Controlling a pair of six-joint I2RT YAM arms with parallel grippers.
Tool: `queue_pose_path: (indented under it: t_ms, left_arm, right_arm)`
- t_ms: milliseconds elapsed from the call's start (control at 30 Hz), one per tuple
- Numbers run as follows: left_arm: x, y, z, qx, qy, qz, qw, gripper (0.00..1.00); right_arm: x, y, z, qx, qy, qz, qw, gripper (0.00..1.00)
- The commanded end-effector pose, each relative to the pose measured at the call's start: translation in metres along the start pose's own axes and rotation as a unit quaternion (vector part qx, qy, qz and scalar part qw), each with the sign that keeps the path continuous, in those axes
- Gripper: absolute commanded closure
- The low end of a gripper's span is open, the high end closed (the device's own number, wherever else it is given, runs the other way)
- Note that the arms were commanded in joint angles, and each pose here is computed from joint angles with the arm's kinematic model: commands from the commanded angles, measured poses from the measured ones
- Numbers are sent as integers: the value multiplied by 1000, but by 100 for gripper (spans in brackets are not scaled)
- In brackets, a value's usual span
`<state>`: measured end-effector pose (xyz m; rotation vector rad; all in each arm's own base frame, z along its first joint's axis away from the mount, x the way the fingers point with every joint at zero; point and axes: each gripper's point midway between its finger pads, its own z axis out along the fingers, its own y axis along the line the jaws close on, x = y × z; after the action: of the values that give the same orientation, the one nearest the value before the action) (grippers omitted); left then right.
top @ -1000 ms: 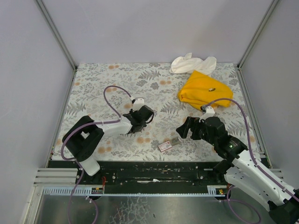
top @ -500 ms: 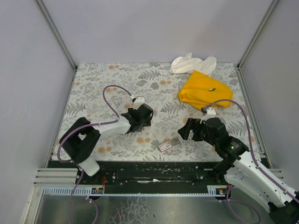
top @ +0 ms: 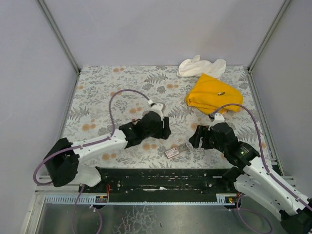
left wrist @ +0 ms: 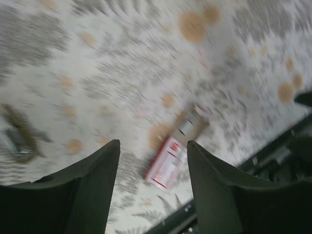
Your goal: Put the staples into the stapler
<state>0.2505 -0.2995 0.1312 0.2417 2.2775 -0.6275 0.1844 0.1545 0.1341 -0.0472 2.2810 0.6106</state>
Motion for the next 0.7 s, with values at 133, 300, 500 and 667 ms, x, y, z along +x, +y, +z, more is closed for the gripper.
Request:
queue_pose_path:
  t_ms: [133, 300, 500, 667]
  left_arm:
    - [50, -91, 23, 115, 51, 96, 987, 57]
    - [59, -96, 45, 100, 66, 117, 986, 64]
    - [71, -94, 63, 84, 85, 124, 985, 69]
    - [79, -88, 73, 62, 96, 127, 985, 74]
  right_arm:
    - [-1, 8, 2, -22, -2, 8, 1000, 28]
    - [3, 5, 1, -20, -1, 9, 1000, 30]
    - [7, 2, 2, -18, -5, 18, 1000, 33]
    - [8, 0, 3, -16, -10, 27, 999, 35]
